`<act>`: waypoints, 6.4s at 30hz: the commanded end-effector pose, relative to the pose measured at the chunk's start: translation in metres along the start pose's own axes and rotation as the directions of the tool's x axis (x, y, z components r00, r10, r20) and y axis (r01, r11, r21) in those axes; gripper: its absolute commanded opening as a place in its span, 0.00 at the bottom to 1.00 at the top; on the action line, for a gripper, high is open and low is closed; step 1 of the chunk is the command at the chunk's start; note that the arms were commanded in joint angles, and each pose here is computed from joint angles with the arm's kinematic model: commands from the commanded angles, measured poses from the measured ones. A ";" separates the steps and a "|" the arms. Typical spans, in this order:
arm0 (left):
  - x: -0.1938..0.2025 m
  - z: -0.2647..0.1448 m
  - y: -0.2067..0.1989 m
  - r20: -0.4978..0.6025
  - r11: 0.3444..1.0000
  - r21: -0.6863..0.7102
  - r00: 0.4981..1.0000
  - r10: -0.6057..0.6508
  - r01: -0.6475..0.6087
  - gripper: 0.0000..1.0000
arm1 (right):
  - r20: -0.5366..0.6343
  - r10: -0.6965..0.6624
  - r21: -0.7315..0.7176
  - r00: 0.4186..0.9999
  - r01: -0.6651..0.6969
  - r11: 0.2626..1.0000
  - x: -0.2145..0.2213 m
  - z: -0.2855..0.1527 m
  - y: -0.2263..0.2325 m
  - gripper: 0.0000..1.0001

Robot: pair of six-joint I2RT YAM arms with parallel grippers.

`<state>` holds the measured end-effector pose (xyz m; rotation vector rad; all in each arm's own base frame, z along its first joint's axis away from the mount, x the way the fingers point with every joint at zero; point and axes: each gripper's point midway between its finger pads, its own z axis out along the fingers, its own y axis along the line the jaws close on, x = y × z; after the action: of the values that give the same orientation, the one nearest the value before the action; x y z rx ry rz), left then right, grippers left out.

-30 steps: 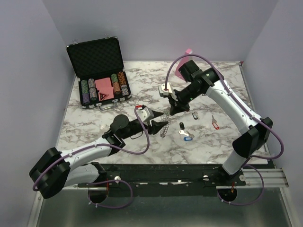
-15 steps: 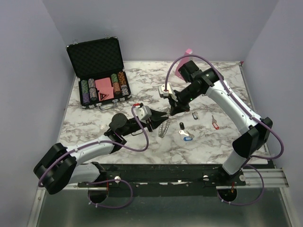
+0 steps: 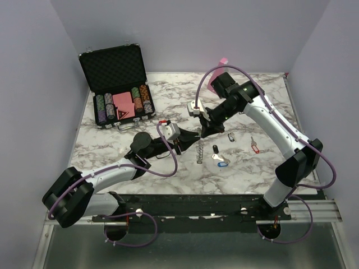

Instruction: Put the keys on the keyring

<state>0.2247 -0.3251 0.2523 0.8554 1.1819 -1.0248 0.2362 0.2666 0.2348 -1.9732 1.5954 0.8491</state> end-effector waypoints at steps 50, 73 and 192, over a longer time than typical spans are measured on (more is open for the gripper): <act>-0.037 -0.051 -0.036 0.232 0.998 0.069 0.973 -0.014 -0.002 0.00 | 0.416 -0.083 -0.134 0.906 0.152 0.979 -0.050 0.005 0.053 0.50; -0.048 -0.067 -0.090 0.302 0.884 0.391 0.943 0.139 -0.255 0.00 | 0.367 -0.134 -0.098 0.920 0.182 0.978 -0.033 -0.006 0.086 0.47; -0.122 -0.098 -0.140 0.372 0.779 0.573 0.928 0.031 -0.256 0.00 | 0.395 -0.008 -0.290 0.919 0.133 0.948 -0.099 0.008 0.119 0.70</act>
<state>0.0778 -0.2773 0.3080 1.1700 0.8029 -1.5284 0.1101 0.3216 0.2965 -1.8502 1.2467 1.5035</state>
